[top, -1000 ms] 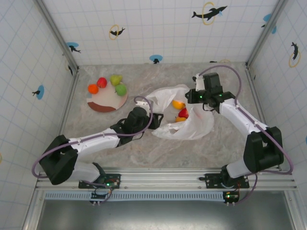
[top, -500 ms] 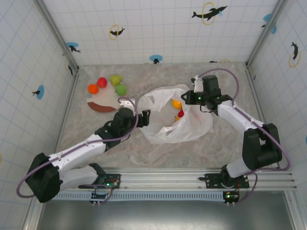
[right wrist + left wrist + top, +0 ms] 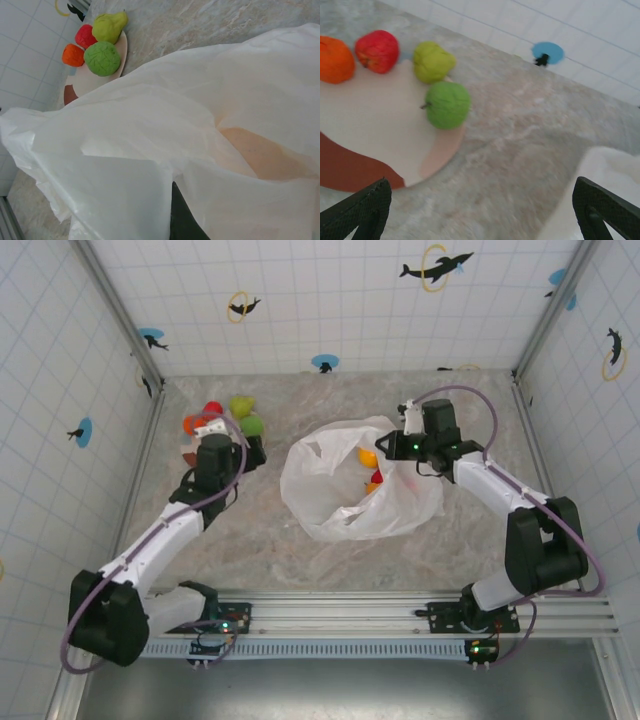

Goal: Place the fruits into the plastic bag

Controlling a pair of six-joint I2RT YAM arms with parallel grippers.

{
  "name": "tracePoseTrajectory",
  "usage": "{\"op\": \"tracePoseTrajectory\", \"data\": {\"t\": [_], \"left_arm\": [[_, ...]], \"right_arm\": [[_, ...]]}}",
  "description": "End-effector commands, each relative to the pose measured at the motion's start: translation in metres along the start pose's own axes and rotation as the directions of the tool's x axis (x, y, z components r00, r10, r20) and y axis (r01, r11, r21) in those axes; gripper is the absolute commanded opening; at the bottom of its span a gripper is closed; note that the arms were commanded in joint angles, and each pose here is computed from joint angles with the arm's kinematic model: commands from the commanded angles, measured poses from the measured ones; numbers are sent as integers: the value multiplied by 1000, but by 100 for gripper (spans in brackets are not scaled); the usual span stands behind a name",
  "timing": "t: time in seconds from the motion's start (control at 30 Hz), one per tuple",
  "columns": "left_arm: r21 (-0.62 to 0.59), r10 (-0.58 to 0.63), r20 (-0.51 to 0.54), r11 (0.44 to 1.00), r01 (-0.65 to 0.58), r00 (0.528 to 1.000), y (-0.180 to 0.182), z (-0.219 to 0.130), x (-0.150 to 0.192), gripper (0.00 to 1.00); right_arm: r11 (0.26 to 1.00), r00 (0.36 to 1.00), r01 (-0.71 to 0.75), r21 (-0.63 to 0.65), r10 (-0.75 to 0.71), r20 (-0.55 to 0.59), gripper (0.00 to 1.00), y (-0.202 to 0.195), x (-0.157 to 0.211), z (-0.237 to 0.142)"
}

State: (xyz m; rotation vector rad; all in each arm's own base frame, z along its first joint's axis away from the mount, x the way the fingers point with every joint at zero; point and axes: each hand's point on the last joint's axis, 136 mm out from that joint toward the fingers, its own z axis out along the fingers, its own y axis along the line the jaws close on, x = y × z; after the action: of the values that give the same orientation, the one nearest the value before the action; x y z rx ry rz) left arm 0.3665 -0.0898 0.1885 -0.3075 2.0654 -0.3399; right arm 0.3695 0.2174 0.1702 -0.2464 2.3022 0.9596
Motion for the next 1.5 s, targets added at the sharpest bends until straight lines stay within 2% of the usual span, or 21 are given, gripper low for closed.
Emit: {"op": "tracePoseTrajectory", "data": {"t": [0.0, 0.07, 0.2, 0.27, 0.5, 0.8, 1.13, 1.47], "left_arm": [[-9, -62, -4, 998, 62, 998, 10, 16, -16, 95], [-48, -48, -17, 998, 47, 999, 20, 30, -21, 95], [-172, 48, -96, 983, -64, 994, 34, 63, -23, 96], [-195, 86, -116, 975, -108, 990, 34, 77, -29, 98], [-219, 168, -218, 951, -216, 961, 36, 132, -22, 98], [-222, 235, -325, 923, -315, 916, 42, 183, -4, 98], [-195, 253, -385, 918, -347, 887, 42, 217, 11, 96], [-182, 245, -419, 921, -345, 874, 44, 223, 24, 83]], "right_arm": [[999, 1000, 2, -34, -1, 12, 0, 2, -2, 0], [999, 1000, 6, -38, -5, 15, 0, 2, -3, -1], [999, 1000, 0, -36, 0, 16, 0, 0, -2, -5], [999, 1000, -3, -34, 4, 17, 0, -2, -2, -7], [999, 1000, -8, -36, 9, 19, 0, -2, -4, -8], [999, 1000, -8, -31, 9, 24, 0, -1, -5, -10], [1000, 1000, -15, -24, 16, 20, 0, -4, 0, -11], [1000, 1000, -21, -18, 21, 17, 0, -7, 3, -12]]}}
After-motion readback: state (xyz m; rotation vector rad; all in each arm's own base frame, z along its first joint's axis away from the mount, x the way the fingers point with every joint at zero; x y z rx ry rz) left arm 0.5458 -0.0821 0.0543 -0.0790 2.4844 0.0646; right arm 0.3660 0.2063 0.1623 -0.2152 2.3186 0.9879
